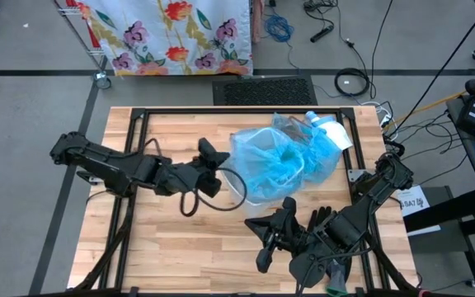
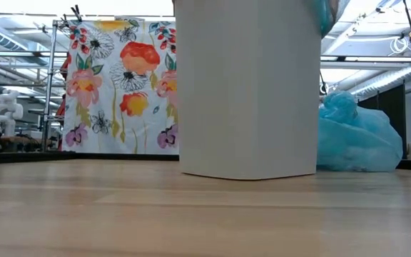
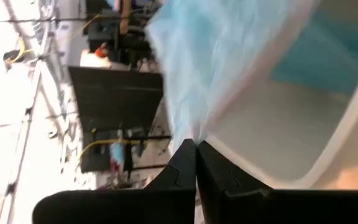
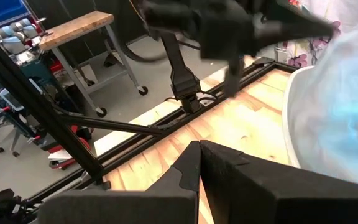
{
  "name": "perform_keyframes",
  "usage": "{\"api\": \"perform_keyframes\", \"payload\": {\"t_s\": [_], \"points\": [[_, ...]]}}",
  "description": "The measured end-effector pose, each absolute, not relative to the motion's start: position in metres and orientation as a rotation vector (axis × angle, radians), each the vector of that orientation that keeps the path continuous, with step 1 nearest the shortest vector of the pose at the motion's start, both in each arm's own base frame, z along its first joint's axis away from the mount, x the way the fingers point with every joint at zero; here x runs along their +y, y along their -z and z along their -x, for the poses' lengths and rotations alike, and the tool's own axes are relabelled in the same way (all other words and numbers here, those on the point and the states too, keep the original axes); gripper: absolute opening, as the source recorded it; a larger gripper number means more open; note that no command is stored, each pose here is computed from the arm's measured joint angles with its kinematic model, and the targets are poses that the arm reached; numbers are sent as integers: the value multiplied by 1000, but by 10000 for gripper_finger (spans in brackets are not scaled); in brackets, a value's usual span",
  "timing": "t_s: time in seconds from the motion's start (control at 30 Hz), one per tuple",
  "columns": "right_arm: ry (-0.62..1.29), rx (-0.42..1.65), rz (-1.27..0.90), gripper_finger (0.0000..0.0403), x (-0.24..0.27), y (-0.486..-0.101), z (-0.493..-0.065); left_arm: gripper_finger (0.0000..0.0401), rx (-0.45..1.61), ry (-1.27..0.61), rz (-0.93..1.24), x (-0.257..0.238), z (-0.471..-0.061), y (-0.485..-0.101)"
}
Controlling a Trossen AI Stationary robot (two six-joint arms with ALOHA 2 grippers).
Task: Place trash/remove bag and relplace
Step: Insert the new blue trash bag into the white trash bin
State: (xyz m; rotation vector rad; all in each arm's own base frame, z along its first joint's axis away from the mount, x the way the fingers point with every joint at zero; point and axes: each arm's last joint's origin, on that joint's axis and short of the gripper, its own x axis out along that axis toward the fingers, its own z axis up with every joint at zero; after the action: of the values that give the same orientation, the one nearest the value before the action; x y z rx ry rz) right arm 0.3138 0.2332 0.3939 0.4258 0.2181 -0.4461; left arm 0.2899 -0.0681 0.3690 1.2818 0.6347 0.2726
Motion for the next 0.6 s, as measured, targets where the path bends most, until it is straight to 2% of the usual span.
{"api": "perform_keyframes", "payload": {"t_s": [0.1,0.4,0.6], "points": [[448,218,-432,0,233,-394,-314,2,623,-326,-1261,-71,-280,-381],[449,201,-462,0,234,-395,-314,1,655,-266,-1120,-81,-245,-382],[507,139,-548,0,232,-395,-314,1,591,-207,-874,-84,-222,-390]]}}
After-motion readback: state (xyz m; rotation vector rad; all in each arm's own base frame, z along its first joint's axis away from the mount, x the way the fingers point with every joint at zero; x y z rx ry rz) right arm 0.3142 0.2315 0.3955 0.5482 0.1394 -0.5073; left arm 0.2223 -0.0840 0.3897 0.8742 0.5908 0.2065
